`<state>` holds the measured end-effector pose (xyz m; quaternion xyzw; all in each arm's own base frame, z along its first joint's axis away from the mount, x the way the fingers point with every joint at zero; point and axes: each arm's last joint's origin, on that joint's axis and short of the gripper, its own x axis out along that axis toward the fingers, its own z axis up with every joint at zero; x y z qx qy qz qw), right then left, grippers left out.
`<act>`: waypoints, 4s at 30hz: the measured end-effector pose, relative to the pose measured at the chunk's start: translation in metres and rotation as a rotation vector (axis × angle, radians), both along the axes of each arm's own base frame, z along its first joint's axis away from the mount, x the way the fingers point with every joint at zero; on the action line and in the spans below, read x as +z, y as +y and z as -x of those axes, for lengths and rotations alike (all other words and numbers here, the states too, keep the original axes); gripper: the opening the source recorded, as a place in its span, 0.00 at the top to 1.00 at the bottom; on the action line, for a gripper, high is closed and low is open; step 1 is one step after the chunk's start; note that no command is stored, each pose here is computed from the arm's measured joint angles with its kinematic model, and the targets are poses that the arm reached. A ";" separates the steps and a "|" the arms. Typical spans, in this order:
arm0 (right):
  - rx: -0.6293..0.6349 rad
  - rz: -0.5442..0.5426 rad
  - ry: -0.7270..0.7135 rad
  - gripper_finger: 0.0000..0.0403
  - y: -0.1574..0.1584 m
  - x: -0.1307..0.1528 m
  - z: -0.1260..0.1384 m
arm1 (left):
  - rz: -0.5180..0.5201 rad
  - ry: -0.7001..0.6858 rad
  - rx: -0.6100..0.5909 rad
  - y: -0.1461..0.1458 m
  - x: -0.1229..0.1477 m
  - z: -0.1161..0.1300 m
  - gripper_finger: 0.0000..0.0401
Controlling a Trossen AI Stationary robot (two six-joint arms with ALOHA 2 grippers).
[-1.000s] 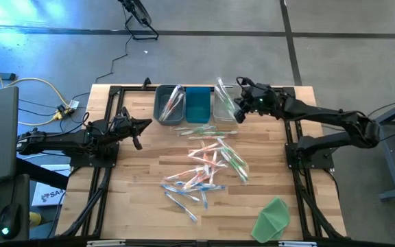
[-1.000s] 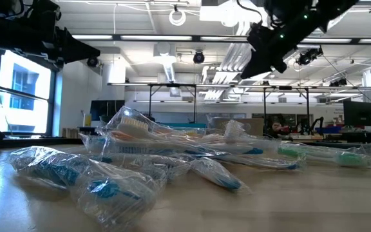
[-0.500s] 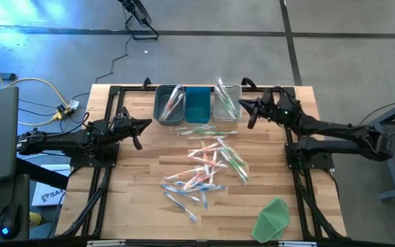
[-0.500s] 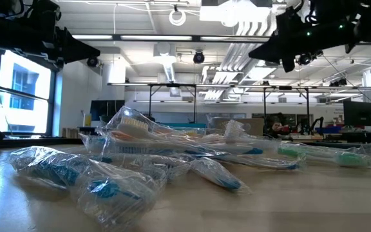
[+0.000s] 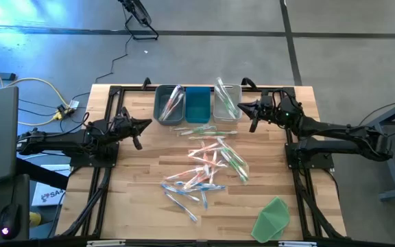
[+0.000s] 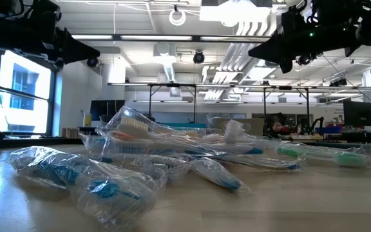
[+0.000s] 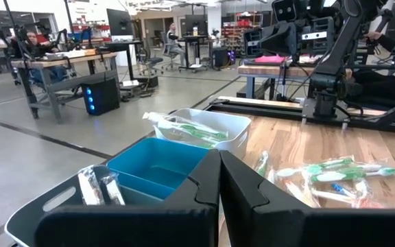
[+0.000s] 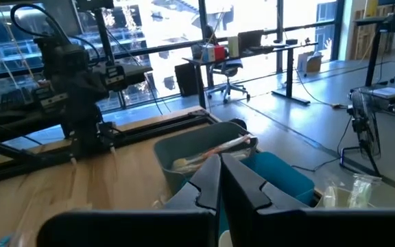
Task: Pick & Place Toothbrushes
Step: Put the orange toothbrush into the dark blue bin
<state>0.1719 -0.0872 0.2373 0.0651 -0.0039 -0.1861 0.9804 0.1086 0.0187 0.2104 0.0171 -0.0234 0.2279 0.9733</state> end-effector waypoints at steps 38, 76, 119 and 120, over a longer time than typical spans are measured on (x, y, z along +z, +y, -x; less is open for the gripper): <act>0.070 -0.029 -0.005 0.99 0.005 0.000 -0.002 | 0.073 0.040 -0.007 0.000 -0.007 0.000 1.00; 0.200 -0.149 0.672 1.00 0.095 -0.052 -0.051 | 0.148 0.046 -0.010 0.000 -0.011 0.000 1.00; 0.156 0.083 0.137 1.00 0.059 -0.007 -0.002 | 0.148 0.054 -0.009 0.000 -0.012 0.000 1.00; 0.149 0.087 0.119 1.00 0.058 -0.007 -0.001 | 0.148 0.054 -0.009 0.000 -0.012 0.000 1.00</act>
